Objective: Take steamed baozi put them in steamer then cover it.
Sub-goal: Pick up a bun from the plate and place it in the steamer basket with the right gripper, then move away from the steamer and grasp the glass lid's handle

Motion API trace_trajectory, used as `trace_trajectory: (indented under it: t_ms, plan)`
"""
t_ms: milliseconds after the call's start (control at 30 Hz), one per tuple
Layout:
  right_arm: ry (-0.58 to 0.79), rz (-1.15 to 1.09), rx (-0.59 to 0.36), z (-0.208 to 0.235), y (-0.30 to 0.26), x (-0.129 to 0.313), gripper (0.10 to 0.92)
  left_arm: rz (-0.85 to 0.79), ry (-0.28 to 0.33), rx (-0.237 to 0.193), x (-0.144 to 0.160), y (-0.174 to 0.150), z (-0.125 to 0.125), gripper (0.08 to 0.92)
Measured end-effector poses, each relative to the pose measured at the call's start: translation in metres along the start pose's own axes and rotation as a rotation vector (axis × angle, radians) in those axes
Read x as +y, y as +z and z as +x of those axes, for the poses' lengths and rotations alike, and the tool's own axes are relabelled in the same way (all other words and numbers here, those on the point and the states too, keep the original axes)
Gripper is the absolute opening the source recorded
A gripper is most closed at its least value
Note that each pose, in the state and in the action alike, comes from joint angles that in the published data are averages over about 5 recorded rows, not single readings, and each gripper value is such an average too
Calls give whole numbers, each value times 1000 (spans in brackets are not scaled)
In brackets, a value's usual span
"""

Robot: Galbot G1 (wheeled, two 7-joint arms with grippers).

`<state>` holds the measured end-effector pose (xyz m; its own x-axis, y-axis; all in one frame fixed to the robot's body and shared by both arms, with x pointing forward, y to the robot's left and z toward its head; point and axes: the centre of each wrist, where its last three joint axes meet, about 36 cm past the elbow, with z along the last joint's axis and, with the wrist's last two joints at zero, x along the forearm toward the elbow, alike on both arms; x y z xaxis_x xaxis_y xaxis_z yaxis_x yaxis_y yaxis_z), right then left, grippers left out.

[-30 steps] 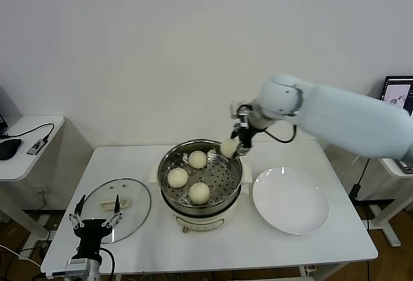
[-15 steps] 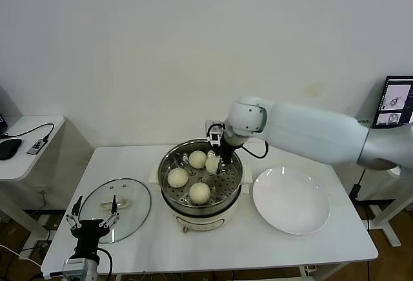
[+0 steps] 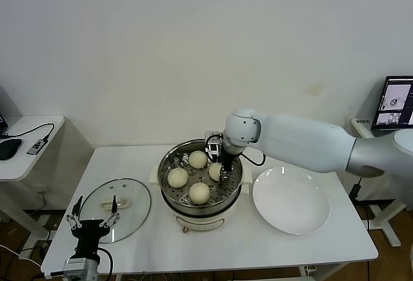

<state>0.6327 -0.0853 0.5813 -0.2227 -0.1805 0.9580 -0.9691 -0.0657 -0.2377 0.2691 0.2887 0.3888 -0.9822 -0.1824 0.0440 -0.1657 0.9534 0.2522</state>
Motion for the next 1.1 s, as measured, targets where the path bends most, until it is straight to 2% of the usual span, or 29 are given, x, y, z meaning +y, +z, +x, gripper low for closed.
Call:
trace_trajectory:
  t_ms: [100,267,367,567,733,933,1100]
  plan:
    - [5,1,1,-1,1,1,626,-4,5,1,-1,1,0,823]
    - [19,-1,-8,4,3,1,760,-10,9,1,-1,3,-1,823]
    - [30,-6,-20,10,5,0,811,-15,8,-2,0,3,-3,823]
    - [60,-19,-71,27,14,5,823,-29,4,-16,3,1,-6,823]
    - [102,-35,-150,43,26,18,823,-36,6,-19,3,1,-7,823]
    - [207,-80,-279,48,57,46,823,-47,9,-16,2,4,-6,823]
    - [343,-135,-432,36,88,78,823,-54,18,-22,-2,6,-6,823]
